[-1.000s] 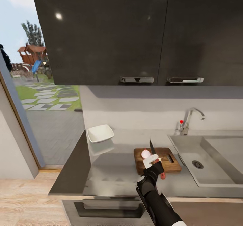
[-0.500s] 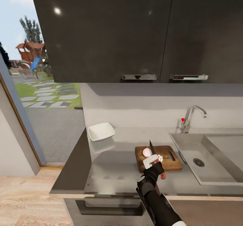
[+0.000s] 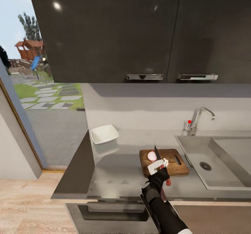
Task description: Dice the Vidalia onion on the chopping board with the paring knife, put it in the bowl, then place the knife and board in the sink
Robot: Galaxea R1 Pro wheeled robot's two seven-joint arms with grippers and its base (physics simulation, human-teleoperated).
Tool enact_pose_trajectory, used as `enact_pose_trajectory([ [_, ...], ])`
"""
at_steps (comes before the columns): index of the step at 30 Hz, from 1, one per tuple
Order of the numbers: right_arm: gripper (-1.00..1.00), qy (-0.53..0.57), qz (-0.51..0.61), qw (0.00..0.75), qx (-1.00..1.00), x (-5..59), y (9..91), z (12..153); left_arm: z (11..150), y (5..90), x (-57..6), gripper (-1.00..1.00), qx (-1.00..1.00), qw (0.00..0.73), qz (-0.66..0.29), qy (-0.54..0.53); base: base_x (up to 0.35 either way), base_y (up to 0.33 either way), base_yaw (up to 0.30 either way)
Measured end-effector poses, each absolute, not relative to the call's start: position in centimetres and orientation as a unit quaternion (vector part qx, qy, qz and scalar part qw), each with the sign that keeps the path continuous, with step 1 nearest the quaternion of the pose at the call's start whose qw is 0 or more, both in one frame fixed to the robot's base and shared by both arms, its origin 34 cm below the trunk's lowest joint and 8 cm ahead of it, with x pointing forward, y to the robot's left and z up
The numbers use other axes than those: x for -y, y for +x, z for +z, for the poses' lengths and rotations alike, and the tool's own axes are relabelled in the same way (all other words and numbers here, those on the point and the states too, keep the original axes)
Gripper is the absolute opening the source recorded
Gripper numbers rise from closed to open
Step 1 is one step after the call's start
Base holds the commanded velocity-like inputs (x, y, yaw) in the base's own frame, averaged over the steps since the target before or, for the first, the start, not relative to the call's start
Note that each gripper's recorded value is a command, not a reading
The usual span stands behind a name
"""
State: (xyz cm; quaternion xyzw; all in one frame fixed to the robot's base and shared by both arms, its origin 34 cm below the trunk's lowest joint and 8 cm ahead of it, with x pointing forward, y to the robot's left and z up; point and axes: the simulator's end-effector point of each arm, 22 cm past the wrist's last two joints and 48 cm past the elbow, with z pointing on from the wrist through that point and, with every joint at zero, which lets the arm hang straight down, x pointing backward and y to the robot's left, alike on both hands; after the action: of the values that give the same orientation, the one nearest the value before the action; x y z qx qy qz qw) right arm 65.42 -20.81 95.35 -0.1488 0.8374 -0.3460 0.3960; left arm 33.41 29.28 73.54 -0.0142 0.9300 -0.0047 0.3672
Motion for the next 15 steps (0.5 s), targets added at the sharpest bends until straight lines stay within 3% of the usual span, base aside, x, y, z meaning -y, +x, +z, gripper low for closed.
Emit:
enact_pose_trajectory([
  [15,-1.00,-0.153,-0.344,0.386,-0.842,20.8,65.3,94.1,73.0,32.7,-29.3,1.00,-0.935,0.356,-0.004,-0.014,0.000,0.000,0.000],
])
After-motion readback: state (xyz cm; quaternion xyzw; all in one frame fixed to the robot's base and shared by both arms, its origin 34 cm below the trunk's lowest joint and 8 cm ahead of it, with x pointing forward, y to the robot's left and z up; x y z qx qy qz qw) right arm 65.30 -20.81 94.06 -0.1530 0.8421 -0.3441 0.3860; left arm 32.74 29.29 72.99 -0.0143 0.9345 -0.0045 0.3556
